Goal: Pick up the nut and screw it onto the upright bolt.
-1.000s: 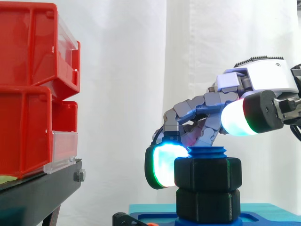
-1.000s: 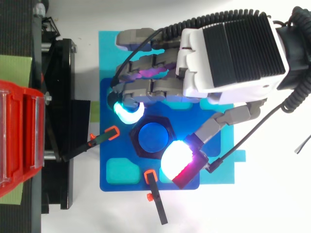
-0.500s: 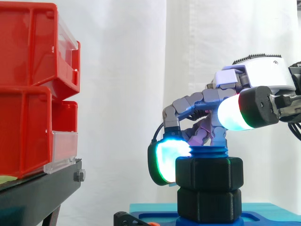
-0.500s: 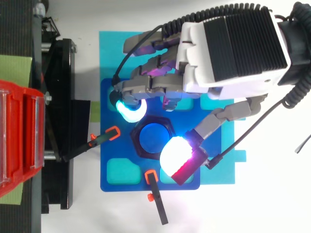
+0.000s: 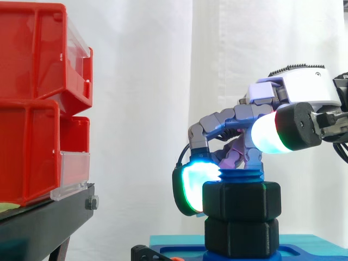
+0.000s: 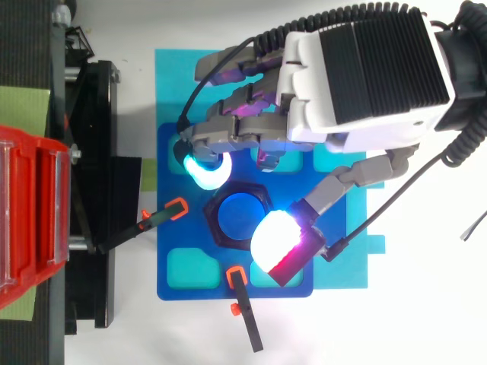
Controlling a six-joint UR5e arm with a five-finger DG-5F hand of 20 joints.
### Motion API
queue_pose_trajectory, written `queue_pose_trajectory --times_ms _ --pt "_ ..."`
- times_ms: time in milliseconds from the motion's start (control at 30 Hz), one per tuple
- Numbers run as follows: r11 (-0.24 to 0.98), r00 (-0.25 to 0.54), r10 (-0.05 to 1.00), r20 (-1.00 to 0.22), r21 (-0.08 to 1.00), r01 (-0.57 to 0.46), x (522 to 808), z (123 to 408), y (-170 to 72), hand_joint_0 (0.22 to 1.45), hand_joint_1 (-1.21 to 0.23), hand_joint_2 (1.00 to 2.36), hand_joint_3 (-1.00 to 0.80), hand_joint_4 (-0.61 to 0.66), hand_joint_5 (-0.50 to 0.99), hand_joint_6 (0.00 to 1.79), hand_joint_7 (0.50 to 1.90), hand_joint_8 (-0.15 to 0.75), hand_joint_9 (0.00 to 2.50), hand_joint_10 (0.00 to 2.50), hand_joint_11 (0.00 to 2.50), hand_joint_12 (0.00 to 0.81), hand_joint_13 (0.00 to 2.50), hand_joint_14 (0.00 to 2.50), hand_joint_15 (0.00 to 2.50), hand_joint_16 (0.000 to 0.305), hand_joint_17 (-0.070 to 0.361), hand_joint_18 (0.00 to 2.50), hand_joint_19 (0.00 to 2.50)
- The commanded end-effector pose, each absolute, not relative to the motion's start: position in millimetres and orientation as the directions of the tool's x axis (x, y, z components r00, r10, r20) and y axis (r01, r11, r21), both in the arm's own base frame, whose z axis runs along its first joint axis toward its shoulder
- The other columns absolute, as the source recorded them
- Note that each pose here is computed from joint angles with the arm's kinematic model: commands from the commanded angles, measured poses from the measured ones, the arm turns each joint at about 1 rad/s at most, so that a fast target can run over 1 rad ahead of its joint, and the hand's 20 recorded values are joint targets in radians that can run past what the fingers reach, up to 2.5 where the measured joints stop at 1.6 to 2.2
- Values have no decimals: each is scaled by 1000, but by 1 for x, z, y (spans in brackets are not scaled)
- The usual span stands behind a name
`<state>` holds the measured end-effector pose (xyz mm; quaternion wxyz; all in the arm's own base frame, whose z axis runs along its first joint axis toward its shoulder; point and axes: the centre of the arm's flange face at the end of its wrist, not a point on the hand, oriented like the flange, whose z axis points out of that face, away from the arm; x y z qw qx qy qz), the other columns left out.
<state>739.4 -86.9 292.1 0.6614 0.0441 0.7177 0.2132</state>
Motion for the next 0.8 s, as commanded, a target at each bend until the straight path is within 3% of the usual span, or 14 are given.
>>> queue_pose_trajectory --times_ms 0,767 --pt "906 -123 342 -932 361 -220 739 293 -85 507 -324 1000 -500 97 69 501 1365 232 1373 0 0 211 760 0 0 24 53 369 0" --pt "904 -133 342 -930 364 -224 738 286 -78 499 -338 1000 -500 233 17 504 1082 226 1272 0 0 224 692 0 0 28 63 278 0"
